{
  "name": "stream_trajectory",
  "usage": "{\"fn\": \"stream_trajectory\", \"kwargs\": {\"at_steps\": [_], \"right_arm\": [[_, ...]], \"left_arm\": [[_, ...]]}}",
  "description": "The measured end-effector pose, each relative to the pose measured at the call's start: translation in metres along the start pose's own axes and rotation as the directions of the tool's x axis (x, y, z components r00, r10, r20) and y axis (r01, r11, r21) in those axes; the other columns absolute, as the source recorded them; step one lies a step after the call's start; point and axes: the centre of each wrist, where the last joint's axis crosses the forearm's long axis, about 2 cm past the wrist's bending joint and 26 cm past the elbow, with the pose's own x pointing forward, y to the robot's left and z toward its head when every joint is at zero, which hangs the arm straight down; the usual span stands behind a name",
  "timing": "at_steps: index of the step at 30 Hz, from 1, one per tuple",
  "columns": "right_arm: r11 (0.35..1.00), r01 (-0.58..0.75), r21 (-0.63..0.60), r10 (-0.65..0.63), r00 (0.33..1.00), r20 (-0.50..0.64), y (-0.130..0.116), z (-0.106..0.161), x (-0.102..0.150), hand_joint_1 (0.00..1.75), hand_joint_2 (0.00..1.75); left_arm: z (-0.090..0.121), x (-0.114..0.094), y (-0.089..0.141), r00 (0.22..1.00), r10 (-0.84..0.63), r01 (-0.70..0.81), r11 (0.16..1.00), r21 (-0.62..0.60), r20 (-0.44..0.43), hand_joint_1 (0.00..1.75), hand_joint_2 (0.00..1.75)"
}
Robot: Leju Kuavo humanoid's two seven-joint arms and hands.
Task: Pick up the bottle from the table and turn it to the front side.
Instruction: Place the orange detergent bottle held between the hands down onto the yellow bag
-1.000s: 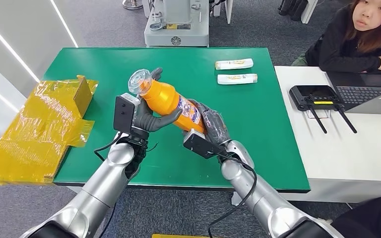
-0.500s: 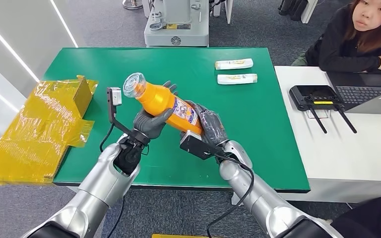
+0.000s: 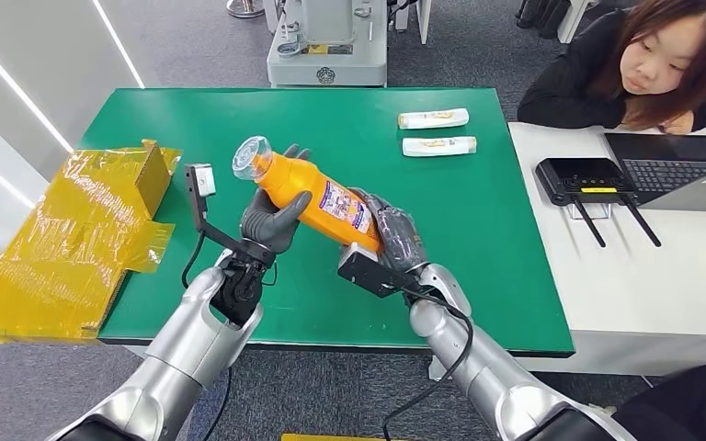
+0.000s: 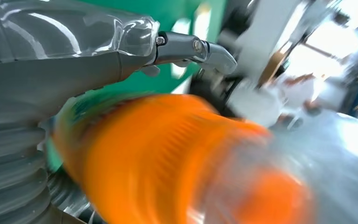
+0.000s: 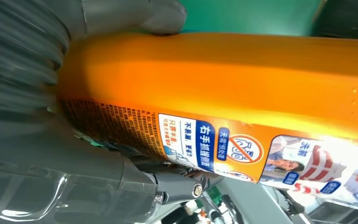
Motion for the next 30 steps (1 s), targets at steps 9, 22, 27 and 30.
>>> {"fn": "stream_trajectory", "kwargs": {"at_steps": [9,22,27,30], "right_arm": [[1.0,-0.011,-0.001,0.011,1.0,-0.018,0.0,0.015,-0.011,1.75,1.75],[1.0,-0.015,0.003,0.015,1.0,-0.026,0.0,0.02,-0.016,1.75,1.75],[1.0,-0.013,-0.002,0.013,1.0,-0.025,-0.002,0.02,-0.017,1.75,1.75],[1.0,-0.014,-0.012,0.014,1.0,-0.026,-0.004,0.018,-0.017,1.75,1.75]], "left_arm": [[0.003,0.008,-0.011,0.978,-0.135,0.121,0.988,0.093,0.157,0.0,1.75],[0.002,0.012,-0.017,0.961,-0.167,0.144,0.983,0.117,0.221,0.0,1.75],[-0.001,0.011,-0.022,0.979,-0.065,0.05,0.995,0.083,0.193,0.0,1.75],[-0.003,0.01,-0.028,0.986,0.033,-0.04,0.998,0.038,0.165,0.0,1.75]]}}
